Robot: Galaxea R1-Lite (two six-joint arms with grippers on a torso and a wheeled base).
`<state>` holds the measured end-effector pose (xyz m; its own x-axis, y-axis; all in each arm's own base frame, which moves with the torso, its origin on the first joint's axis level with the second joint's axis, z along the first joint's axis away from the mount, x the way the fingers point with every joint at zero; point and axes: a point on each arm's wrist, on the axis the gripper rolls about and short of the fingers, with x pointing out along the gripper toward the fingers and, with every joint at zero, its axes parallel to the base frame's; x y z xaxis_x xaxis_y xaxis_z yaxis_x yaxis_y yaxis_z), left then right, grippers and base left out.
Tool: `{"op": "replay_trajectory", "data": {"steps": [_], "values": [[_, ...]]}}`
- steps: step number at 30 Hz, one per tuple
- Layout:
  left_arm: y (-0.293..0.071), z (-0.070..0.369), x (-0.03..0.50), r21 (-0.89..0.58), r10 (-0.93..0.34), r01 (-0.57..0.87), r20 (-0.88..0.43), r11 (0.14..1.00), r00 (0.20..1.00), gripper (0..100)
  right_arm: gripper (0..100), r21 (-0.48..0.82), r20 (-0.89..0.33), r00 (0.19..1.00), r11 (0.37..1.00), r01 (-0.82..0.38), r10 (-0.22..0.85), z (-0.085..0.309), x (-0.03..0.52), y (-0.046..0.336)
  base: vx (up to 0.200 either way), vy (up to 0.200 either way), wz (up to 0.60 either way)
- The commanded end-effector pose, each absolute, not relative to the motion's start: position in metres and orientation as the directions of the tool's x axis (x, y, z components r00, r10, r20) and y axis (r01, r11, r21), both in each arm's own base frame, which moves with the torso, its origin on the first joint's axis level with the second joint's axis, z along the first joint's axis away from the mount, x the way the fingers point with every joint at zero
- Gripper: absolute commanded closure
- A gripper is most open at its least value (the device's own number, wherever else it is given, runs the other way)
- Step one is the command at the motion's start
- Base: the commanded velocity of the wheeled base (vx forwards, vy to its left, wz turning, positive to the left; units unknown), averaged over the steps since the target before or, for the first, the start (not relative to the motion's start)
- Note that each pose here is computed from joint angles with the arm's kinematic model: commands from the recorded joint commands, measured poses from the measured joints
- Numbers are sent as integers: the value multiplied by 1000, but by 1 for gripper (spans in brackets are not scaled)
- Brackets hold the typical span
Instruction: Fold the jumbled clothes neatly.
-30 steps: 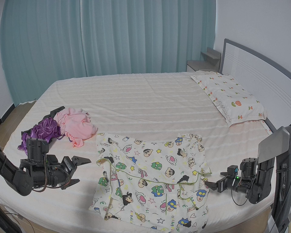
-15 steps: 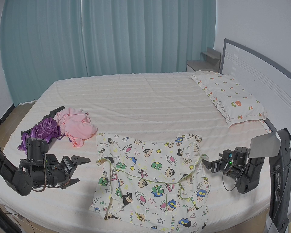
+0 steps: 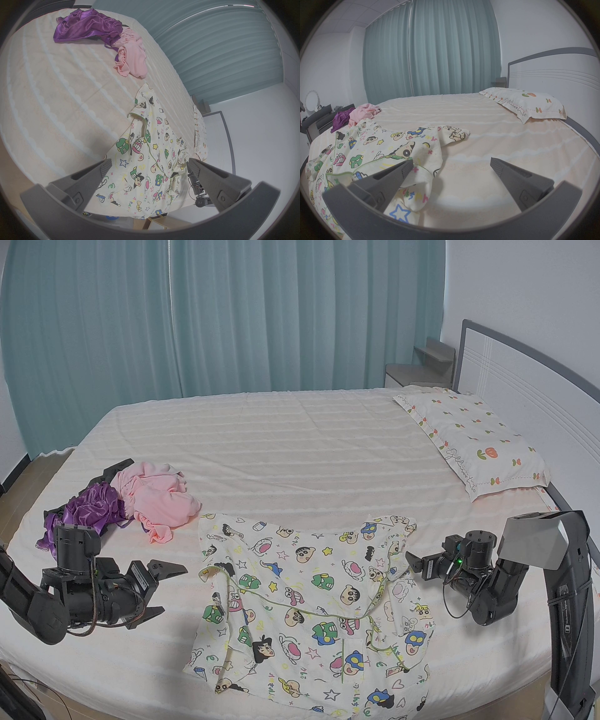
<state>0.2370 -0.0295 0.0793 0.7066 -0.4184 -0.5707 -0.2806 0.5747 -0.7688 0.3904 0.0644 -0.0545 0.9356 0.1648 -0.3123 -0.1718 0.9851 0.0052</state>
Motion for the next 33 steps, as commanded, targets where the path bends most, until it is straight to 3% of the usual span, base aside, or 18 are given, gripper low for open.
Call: {"op": "replay_trajectory", "data": {"steps": [1, 10, 17, 24, 26, 33], "values": [[-30, 77, 238, -766, -419, -288, -578, 575, 700, 0, 0, -3, -311, 937, 986, -167, 158, -62, 396, 72, 0, 0, 0], [-29, 77, 235, -763, -412, -291, -579, 577, 703, 0, 0, -14, -314, 939, 988, -152, 140, -57, 400, 88, 0, 0, 0], [-29, 80, 229, -764, -410, -287, -575, 577, 708, 0, 0, 193, -335, 932, 978, -75, 138, -30, 361, 74, 0, 0, 0], [-28, 80, 222, -765, -411, -287, -575, 577, 707, 0, 0, 240, -390, 909, 969, -56, 149, -40, 323, 54, 0, 0, 0], [-27, 84, 215, -770, -412, -277, -565, 575, 715, 0, 0, 274, -462, 861, 957, -90, 213, -44, 302, 49, 0, 0, 0], [-27, 89, 202, -784, -417, -275, -550, 556, 724, 0, 0, 363, -472, 813, 916, -174, 341, -44, 295, 54, 0, 0, 0]]}}
